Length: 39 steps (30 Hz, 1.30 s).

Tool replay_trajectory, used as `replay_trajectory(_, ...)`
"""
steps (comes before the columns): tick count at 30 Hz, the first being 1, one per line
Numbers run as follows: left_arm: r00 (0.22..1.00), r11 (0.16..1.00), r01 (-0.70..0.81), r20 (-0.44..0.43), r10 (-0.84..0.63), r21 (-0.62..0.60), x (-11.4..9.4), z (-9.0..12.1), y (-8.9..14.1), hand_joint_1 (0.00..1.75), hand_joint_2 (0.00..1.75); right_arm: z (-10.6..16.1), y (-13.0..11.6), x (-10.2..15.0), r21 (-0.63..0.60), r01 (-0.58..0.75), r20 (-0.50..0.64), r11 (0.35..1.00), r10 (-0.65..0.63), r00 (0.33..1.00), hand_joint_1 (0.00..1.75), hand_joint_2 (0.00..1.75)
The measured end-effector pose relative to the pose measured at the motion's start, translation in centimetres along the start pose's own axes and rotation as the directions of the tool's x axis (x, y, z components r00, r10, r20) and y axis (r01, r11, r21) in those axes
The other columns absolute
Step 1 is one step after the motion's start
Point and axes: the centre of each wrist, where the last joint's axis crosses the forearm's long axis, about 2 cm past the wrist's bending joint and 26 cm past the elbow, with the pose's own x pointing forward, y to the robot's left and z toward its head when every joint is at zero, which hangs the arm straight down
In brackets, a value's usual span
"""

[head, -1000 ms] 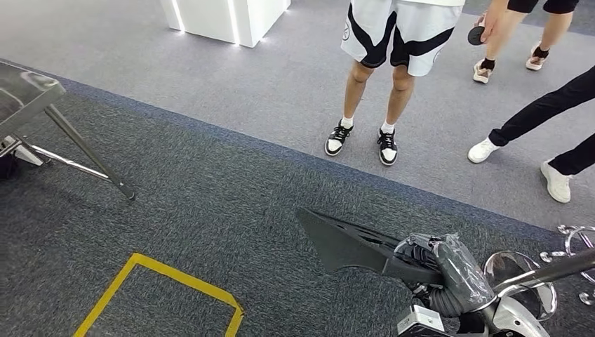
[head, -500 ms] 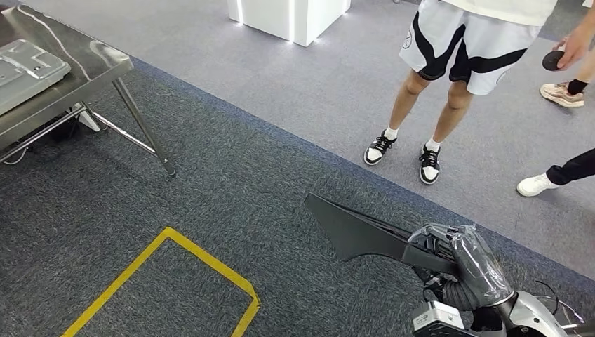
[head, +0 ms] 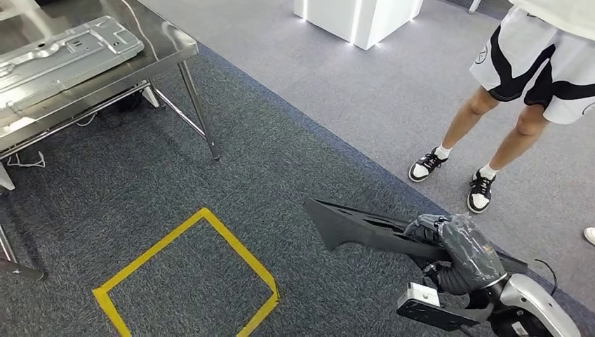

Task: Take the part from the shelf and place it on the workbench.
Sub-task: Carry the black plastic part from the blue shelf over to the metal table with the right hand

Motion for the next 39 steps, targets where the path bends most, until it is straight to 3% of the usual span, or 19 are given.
replay_trajectory(3, 0.998, 0.998, -0.065, 0.000, 0.065, -0.016, -0.4, 0.1, 1.7, 0.00, 1.75, -3.8, 1.5, 0.8, -0.025, -0.030, -0.024, 0.999, 0.029, 0.999, 1.75, 1.75)
replay_trajectory(7, 0.991, 0.991, -0.131, -0.006, 0.131, 0.006, -0.5, 0.5, 4.8, 0.00, 1.75, -9.9, 5.1, 4.2, -0.039, 0.045, 0.002, 0.998, -0.045, 0.999, 1.75, 1.75)
replay_trajectory(11, 0.991, 0.991, -0.126, -0.030, 0.127, 0.038, -0.8, 0.7, 6.0, 0.00, 1.75, -12.5, 5.9, 6.3, -0.043, 0.109, 0.069, 0.993, -0.105, 0.992, 1.75, 1.75)
replay_trajectory(14, 0.995, 0.994, -0.093, -0.036, 0.095, 0.050, -1.6, 0.6, 5.1, 0.00, 1.75, -11.7, 5.7, 5.6, -0.054, 0.127, 0.083, 0.990, -0.122, 0.989, 1.75, 1.75)
replay_trajectory(19, 0.998, 0.998, -0.044, -0.032, 0.045, 0.043, -2.3, 0.4, 2.4, 0.00, 1.75, -5.7, 5.2, 2.8, -0.030, 0.107, 0.058, 0.994, -0.105, 0.993, 1.75, 1.75)
replay_trajectory(22, 0.999, 0.999, -0.035, -0.021, 0.036, 0.031, -2.1, 0.3, 1.5, 0.00, 1.75, -3.8, 4.8, 1.9, 0.003, 0.085, 0.033, 0.996, -0.085, 0.996, 1.75, 1.75)
replay_trajectory(36, 0.999, 1.000, -0.026, -0.040, 0.026, -0.009, -1.2, 0.3, 0.8, 0.00, 1.75, -3.0, 1.4, -0.4, 0.036, 0.050, 0.012, 0.998, -0.050, 0.999, 1.75, 1.75)
replay_trajectory(39, 0.998, 0.992, -0.039, -0.048, 0.034, -0.122, -3.2, 0.7, -0.1, 0.00, 1.75, -3.3, -0.3, -1.6, 0.044, 0.023, 0.006, 0.999, -0.023, 1.000, 1.75, 1.75)
